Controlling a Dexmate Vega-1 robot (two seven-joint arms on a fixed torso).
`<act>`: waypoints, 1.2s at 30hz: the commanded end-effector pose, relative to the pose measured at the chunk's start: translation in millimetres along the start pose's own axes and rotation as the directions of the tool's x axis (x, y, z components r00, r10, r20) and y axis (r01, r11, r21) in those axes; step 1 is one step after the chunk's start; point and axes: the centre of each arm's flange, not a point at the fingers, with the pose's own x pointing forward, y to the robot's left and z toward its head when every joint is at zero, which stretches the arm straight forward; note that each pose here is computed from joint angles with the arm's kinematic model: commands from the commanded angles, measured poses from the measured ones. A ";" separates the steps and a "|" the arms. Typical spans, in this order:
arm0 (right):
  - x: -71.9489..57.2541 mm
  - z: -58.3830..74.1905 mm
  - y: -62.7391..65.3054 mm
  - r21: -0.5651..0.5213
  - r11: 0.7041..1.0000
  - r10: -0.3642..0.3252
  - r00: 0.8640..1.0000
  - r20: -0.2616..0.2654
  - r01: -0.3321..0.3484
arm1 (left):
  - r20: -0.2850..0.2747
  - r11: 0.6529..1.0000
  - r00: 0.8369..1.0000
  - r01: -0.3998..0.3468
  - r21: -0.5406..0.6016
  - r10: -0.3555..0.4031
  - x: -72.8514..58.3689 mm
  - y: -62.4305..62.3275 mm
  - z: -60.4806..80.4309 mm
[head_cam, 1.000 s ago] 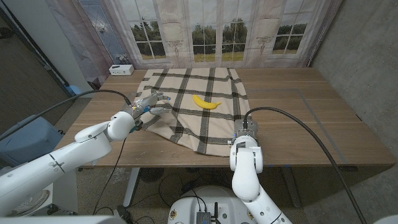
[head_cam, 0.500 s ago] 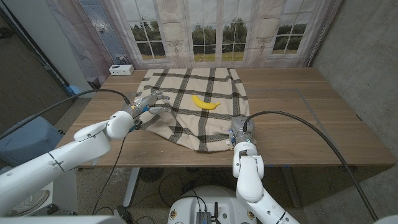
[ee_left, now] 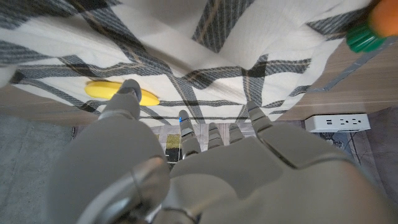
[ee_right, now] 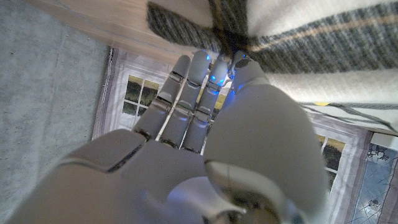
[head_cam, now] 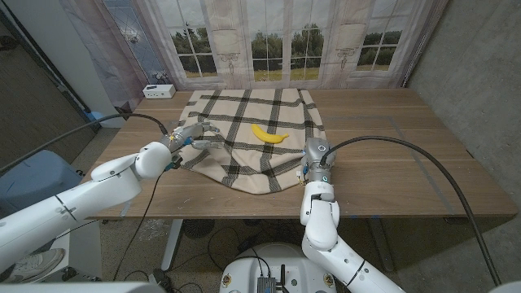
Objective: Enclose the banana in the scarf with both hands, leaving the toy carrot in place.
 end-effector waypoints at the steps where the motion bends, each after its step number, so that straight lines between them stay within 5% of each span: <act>1: 15.9 -12.7 -12.4 0.025 0.975 -0.214 0.966 -0.144 0.220 | -0.035 0.985 0.989 0.144 0.098 -0.141 -2.2 11.6 18.5; 19: 38.7 -15.3 -22.2 0.009 0.954 -0.293 0.938 -0.184 0.300 | -0.131 0.939 0.959 0.275 0.207 -0.252 9.7 -9.3 33.4; 30: 45.0 -17.7 -26.1 0.007 0.946 -0.317 0.927 -0.200 0.325 | -0.260 0.895 0.948 0.270 0.356 -0.183 11.0 -16.1 44.2; 36: 45.7 -19.1 -28.3 0.014 0.944 -0.321 0.926 -0.199 0.331 | -0.335 0.851 0.939 0.242 0.465 -0.084 17.7 -29.4 41.0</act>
